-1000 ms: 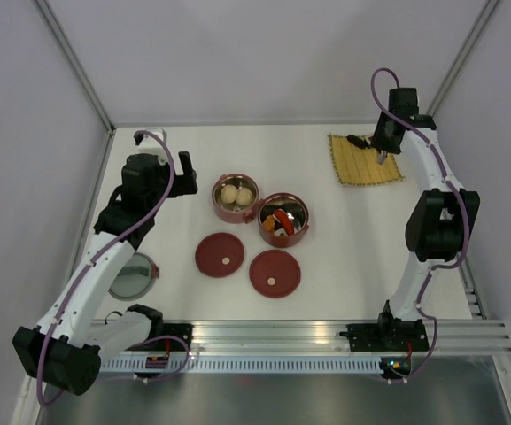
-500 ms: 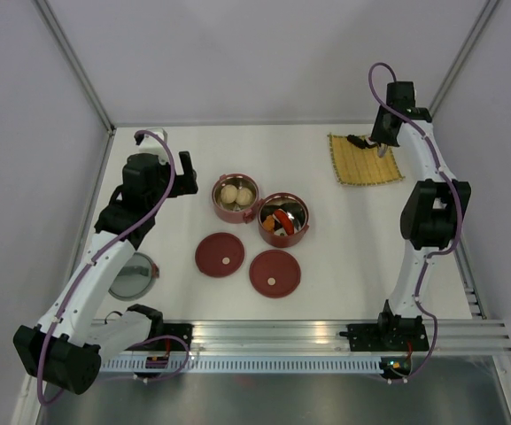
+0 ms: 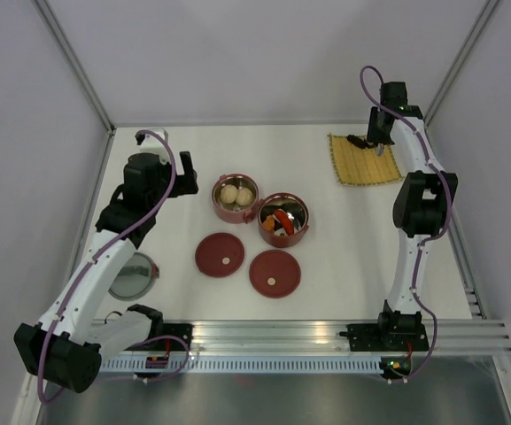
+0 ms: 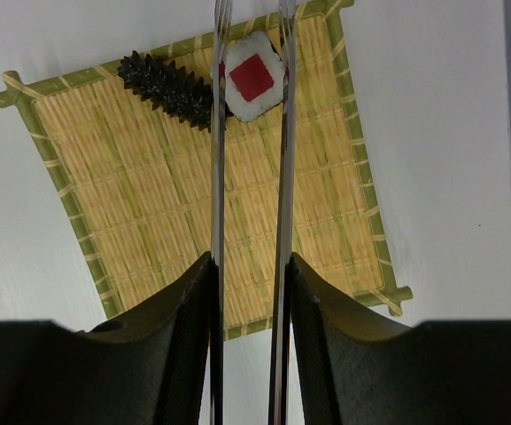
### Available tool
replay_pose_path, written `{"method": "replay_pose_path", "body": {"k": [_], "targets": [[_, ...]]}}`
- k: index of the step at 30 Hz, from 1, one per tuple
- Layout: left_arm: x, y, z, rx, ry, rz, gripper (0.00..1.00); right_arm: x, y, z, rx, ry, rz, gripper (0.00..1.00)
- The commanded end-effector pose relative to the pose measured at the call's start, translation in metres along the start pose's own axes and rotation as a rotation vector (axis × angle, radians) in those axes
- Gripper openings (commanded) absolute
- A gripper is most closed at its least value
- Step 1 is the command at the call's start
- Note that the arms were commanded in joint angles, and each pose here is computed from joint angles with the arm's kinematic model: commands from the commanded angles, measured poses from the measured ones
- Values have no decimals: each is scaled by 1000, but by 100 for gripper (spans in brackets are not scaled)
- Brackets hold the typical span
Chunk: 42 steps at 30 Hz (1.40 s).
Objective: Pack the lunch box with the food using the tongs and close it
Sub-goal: Pick up the fake food from the plate.
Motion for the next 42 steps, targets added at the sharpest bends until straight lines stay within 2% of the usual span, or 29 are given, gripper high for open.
{"method": "replay_pose_path", "body": {"k": [1, 10, 20, 30, 37, 42], "targets": [[1, 0, -10, -34, 12, -13, 100, -5, -6, -18, -49, -49, 16, 43], [1, 4, -8, -21, 17, -17, 100, -3, 6, -15, -42, -68, 13, 43], [1, 6, -6, -12, 21, -22, 100, 2, 22, 2, 48, -106, -24, 42], [-1, 5, -6, -13, 16, -6, 100, -3, -14, 15, 45, -95, -32, 33], [-1, 0, -9, -24, 9, 4, 100, -2, -20, 38, 153, -92, -40, 28], [-2, -2, -11, -33, 5, 14, 100, -4, -44, 54, 159, -77, -43, 29]]}}
Point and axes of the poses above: each gripper's point midway between its finger pads, its own y axis out along the fingers, its own x axis along the line the jaws close on, z = x × y, the point moved 8 cm from there along -y, back along the fingers, and after that the axes turned 6 degrees about -y, right-handed, at the moved point
